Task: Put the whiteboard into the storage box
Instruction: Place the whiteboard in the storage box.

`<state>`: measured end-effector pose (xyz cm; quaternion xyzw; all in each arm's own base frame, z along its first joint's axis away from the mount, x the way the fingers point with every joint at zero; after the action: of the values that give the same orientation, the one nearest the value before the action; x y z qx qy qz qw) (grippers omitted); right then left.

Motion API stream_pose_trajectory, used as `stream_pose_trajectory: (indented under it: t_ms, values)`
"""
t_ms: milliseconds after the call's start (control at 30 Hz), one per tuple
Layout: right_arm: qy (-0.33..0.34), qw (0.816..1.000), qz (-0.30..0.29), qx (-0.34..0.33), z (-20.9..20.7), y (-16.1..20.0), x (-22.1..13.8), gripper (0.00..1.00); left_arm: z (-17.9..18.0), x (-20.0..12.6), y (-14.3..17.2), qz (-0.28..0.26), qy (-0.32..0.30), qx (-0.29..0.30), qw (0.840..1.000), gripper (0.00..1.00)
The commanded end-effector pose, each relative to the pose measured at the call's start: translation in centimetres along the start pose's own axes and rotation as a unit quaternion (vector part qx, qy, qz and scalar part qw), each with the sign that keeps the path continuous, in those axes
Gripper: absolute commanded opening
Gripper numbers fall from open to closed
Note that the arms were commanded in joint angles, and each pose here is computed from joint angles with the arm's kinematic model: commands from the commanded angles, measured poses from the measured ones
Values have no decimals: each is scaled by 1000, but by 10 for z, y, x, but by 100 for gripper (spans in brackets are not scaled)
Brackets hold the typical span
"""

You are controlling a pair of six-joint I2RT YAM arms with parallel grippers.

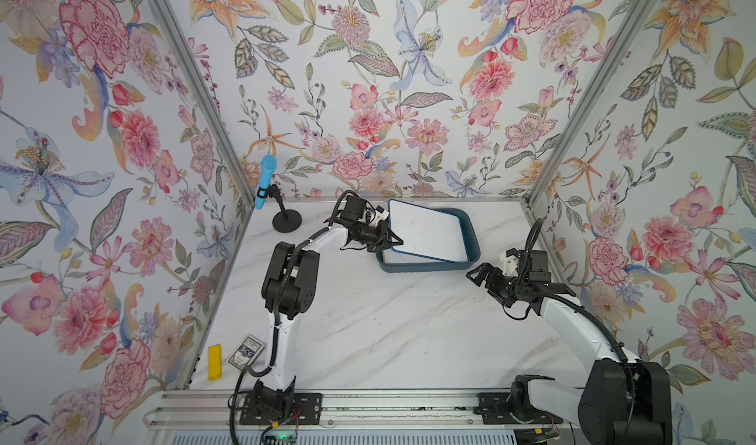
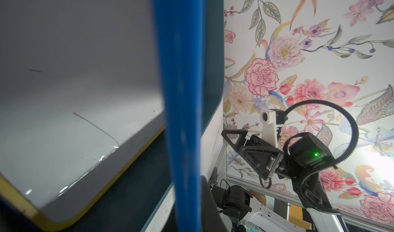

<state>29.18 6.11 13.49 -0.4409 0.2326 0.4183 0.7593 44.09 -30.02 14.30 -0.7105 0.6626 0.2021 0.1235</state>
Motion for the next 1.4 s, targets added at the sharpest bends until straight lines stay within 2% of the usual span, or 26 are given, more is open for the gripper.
stream_pose_trajectory:
  t_ms: [0,100,300,600,700,967,1000,1133,1267,1367]
  values:
    - [8,1000,-8,-4,0,-3,0,98,45,7,1,0,-110,-23,994,15]
    - [10,1000,-11,-6,-1,-4,-1,97,54,6,3,5,-142,-23,990,18]
    - [19,1000,-17,-11,-4,-3,-4,98,65,2,6,-3,-182,-25,983,37]
    - [17,1000,-11,-3,-6,1,-2,98,56,-7,2,-13,-220,-11,975,57]
    - [19,1000,-10,-2,-6,1,-2,98,50,-13,1,-16,-246,6,969,59]
    - [14,1000,-13,0,-4,-2,-3,99,44,-16,1,-21,-267,22,963,59]
    - [13,1000,-13,-1,-3,-2,-3,99,44,-17,0,-28,-279,26,960,58]
    - [16,1000,-15,-1,-4,-2,-5,99,39,-30,-5,-55,-371,66,925,59]
    - [28,999,-15,-3,-5,-4,-6,99,14,-49,-7,-91,-382,91,915,59]
    - [41,999,-18,-13,-4,-10,-9,99,-3,-72,-6,-126,-405,119,898,61]
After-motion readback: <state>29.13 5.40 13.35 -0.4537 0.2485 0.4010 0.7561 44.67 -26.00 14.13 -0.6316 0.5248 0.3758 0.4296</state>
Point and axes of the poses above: each gripper's point midway between its finger pads, its own x axis out along the fingers, its own z axis along the line the jaws close on, y = z × x, the point moved 3 cm from there along -x, back along the fingers, and after that the axes turned 14 degrees about -x, right-handed, at the moved point
